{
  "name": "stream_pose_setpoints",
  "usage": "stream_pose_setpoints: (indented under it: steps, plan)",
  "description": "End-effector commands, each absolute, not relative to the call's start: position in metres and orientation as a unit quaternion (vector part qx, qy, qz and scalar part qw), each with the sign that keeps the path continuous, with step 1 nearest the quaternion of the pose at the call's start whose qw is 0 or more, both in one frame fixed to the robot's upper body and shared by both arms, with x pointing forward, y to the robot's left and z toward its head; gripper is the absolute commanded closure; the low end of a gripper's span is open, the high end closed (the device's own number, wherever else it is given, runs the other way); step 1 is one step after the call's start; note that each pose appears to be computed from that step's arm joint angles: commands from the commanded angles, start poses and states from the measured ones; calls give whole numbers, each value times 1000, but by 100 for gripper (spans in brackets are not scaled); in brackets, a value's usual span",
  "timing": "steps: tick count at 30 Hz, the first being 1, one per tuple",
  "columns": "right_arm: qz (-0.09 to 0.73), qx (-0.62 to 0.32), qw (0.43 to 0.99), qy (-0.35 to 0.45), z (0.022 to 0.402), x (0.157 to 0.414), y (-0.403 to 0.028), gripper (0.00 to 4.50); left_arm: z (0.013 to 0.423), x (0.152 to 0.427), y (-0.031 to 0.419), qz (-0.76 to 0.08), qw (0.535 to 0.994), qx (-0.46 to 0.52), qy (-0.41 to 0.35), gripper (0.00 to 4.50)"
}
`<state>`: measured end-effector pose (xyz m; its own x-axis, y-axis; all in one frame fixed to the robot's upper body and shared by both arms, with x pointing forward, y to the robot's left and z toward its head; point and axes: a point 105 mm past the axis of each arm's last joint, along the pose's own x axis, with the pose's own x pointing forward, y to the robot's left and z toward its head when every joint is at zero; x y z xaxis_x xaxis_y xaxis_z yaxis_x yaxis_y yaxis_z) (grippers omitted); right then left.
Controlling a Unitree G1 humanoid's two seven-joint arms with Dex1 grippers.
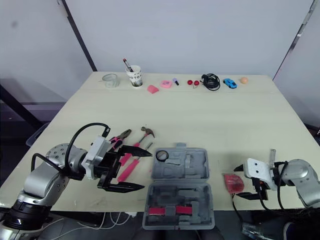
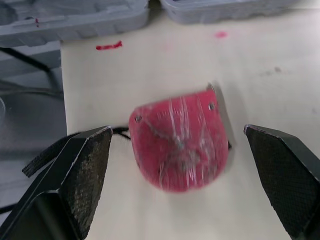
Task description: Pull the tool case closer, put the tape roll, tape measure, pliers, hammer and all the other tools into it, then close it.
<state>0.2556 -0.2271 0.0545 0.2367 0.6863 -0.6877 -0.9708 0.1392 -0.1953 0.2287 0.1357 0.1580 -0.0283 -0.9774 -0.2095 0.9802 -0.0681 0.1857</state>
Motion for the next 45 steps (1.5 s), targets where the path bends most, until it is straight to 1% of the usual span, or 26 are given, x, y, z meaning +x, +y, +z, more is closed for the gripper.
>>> stream_pose_setpoints:
  steps: [1, 6, 14, 19, 23, 31, 37, 45]
  plan:
    - [597, -357, 680, 232, 64, 268, -217, 6, 168, 227, 135, -714, 682, 159, -15, 0]
    - [605, -368, 666, 235, 66, 274, -210, 6, 167, 227, 135, -714, 682, 159, -15, 0]
    - [616, -372, 644, 260, 58, 270, -220, 6, 167, 228, 133, -715, 681, 160, -16, 0]
    - [603, -368, 661, 253, 58, 271, -225, 6, 167, 228, 135, -712, 684, 159, -15, 0]
    - [597, -362, 664, 268, 45, 270, -229, 6, 167, 229, 133, -713, 684, 157, -18, 0]
    - [585, -353, 679, 267, 35, 274, -232, 6, 168, 230, 132, -712, 684, 156, -19, 0]
    - [597, -348, 675, 259, 30, 272, -227, 6, 167, 230, 134, -711, 686, 156, -17, 0]
    - [595, -350, 675, 260, 20, 275, -233, 6, 167, 231, 134, -709, 688, 156, -17, 0]
